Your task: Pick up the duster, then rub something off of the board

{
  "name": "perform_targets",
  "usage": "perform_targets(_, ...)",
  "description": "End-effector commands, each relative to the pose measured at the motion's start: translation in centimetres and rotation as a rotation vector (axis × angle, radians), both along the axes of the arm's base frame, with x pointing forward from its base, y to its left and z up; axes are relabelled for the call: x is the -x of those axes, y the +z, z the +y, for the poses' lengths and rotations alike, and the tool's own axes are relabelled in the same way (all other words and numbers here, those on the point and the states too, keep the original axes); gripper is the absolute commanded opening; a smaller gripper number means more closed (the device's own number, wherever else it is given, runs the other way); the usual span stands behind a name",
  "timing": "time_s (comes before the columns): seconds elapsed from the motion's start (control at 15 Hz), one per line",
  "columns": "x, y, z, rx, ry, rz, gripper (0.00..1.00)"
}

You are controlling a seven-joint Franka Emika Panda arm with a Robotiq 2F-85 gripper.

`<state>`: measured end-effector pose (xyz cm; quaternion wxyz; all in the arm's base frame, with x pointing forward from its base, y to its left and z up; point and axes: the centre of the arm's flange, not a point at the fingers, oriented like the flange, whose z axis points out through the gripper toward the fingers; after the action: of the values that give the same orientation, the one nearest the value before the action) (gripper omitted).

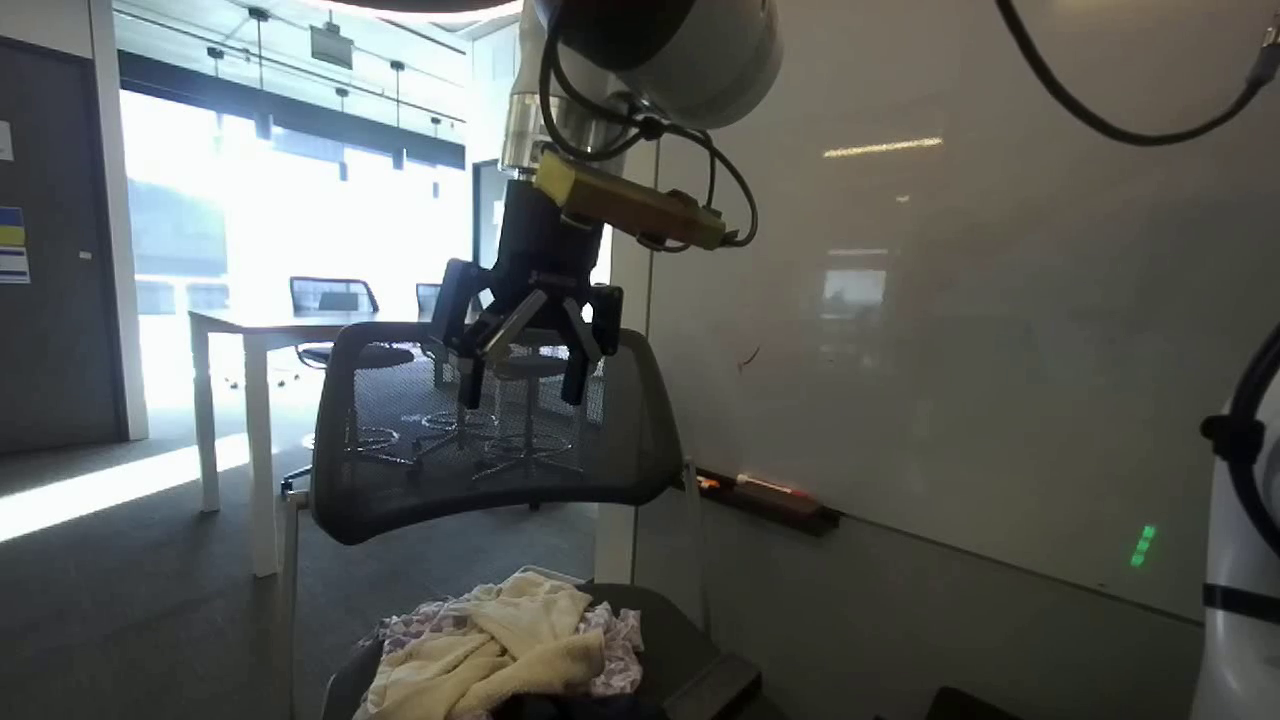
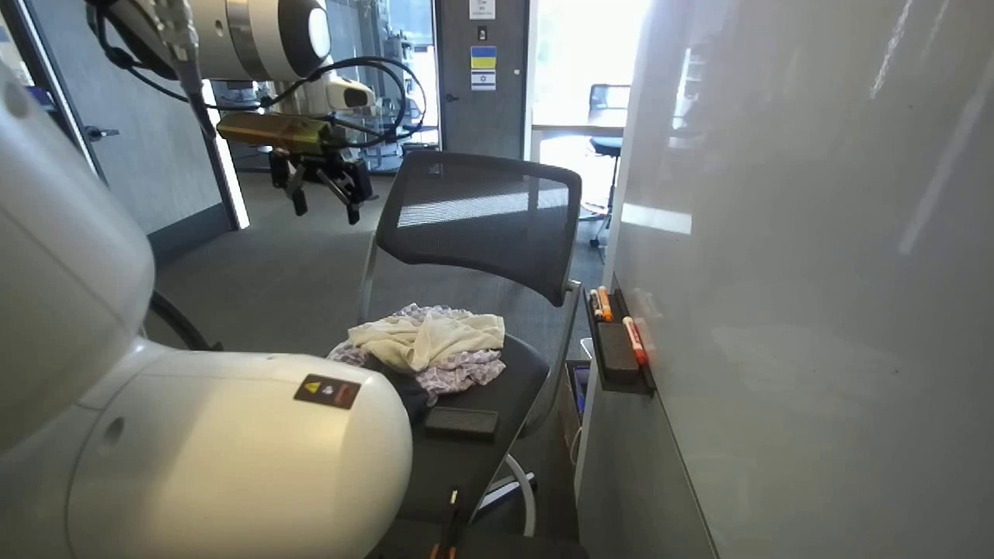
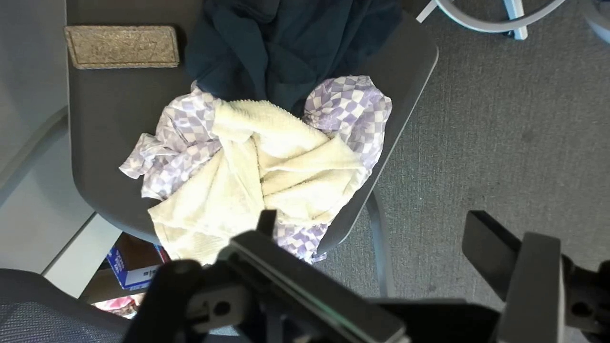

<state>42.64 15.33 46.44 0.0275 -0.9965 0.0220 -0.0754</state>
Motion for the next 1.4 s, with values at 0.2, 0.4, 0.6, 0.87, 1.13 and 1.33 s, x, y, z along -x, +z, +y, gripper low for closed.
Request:
perform_targets(0.2,0.4,-1.2,-1.5,-0.009,0.020,0.068,1.00)
perform_targets(0.4,0.9,-3.0,-4.1,0.012,0.051,0.091,1.00)
perform_targets(0.6,1.6,-5.1,-7.1,0.032,0.119,0.102,1.00)
perform_targets(0.87,2.2,-8.2,-10.3,0.024,0.200,0.074,1.00)
perform_targets(1.13,3.0,-11.0,-13.6,0.057,0.222,0.038,1.00)
perform_targets(1.33,3.9,-12.4,-15.5,0.073,0.225,0.082,1.00)
